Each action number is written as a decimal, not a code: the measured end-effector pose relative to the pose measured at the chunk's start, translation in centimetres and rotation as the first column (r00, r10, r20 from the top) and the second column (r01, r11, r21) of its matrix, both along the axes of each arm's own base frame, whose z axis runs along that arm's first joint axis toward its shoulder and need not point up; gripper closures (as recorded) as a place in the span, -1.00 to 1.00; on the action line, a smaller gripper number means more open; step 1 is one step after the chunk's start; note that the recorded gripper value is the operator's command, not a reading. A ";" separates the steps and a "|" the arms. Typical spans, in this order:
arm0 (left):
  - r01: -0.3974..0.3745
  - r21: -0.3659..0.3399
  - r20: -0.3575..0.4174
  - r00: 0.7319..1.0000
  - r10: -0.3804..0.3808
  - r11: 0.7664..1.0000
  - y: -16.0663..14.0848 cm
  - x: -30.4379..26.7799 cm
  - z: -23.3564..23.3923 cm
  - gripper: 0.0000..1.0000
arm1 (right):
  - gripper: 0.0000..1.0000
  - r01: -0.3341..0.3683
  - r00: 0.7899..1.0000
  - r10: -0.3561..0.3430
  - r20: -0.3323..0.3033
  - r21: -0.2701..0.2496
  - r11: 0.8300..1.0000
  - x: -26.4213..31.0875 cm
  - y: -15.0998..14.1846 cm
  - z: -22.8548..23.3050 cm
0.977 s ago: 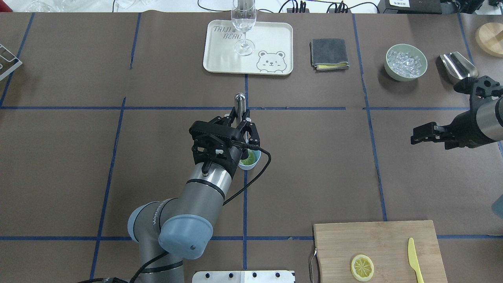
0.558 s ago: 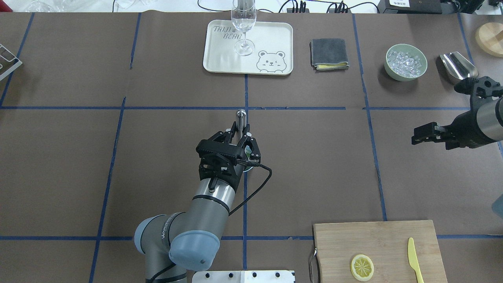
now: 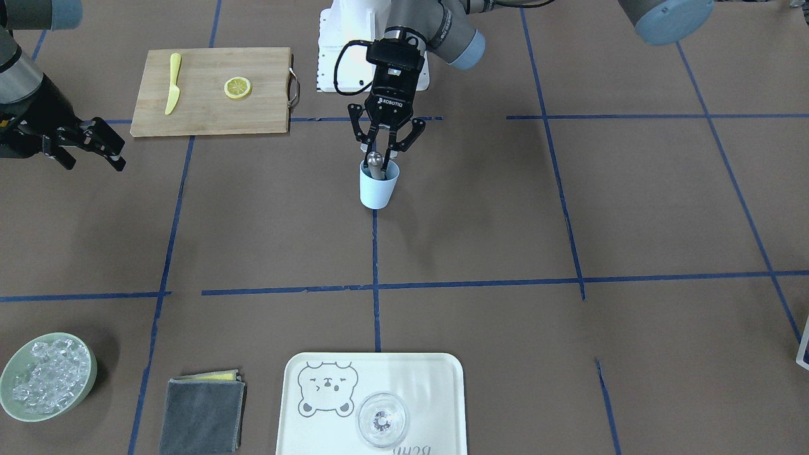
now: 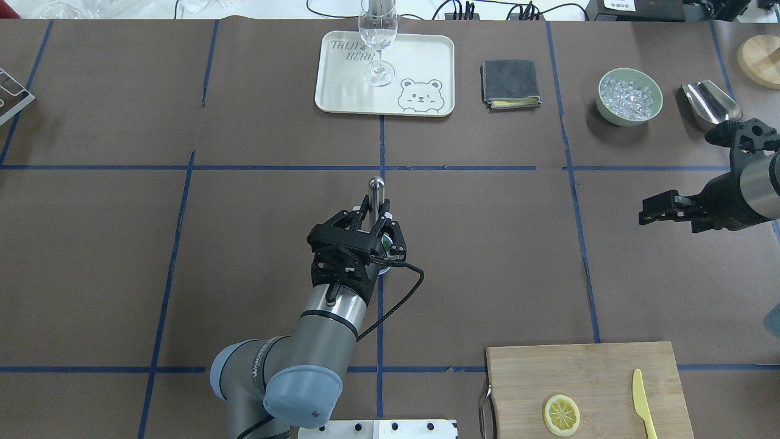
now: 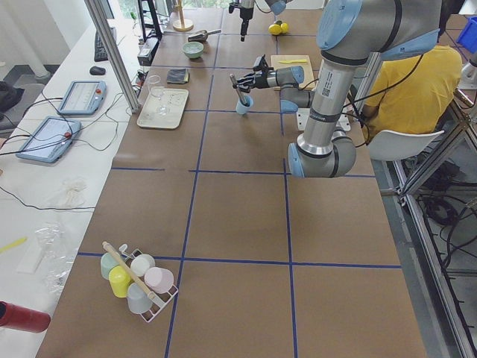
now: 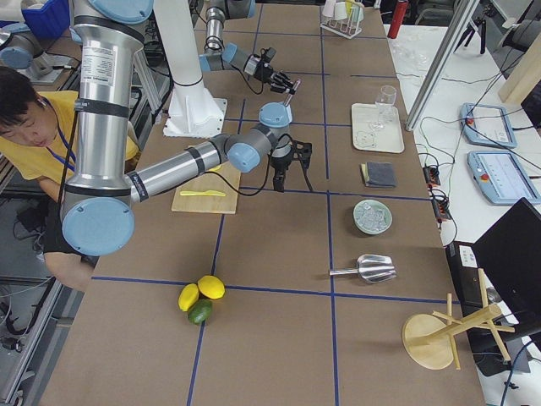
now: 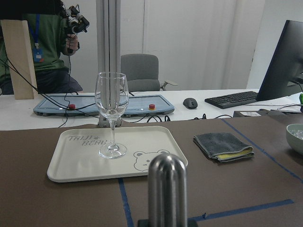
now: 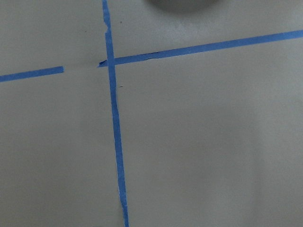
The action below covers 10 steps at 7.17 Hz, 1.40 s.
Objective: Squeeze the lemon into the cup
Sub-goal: 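Press the muddler down into the cup onto the lemon with the left gripper, then lift the muddler out of the cup and carry it back with the left gripper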
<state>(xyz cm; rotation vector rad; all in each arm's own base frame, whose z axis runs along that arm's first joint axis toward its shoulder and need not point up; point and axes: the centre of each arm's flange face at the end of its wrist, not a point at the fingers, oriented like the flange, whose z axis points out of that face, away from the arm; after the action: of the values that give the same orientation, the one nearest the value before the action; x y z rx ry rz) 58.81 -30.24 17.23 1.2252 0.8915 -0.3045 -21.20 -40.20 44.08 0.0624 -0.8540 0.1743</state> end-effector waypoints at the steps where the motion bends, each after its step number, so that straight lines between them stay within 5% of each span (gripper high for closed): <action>1: -0.003 0.006 -0.002 1.000 0.003 1.000 0.1 -0.3 -0.5 1.00 | -1.00 0.000 1.000 0.000 0.000 0.000 1.000 0.0 0.0 0.0; 4: -0.013 0.082 -0.006 1.000 0.013 0.997 0.4 -4.1 -4.3 1.00 | -1.00 -0.001 1.000 0.001 0.000 -0.001 1.000 0.0 0.0 0.1; 7: -0.118 0.135 -0.054 0.990 0.126 0.984 -1.8 -8.3 -6.6 1.00 | -1.00 -0.001 1.000 0.001 -0.002 -0.003 1.000 0.0 0.0 0.2; 10: -0.254 0.131 0.064 0.967 0.247 0.958 -4.4 -11.8 -1.2 1.00 | -1.00 -0.001 1.000 0.001 -0.008 -0.004 1.000 -0.1 -0.1 0.5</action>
<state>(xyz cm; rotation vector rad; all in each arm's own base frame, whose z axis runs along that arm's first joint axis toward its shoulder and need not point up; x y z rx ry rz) 46.99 -34.64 16.08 1.2255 1.0285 -0.0101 -21.28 -40.32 44.58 0.0597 -0.8458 0.1761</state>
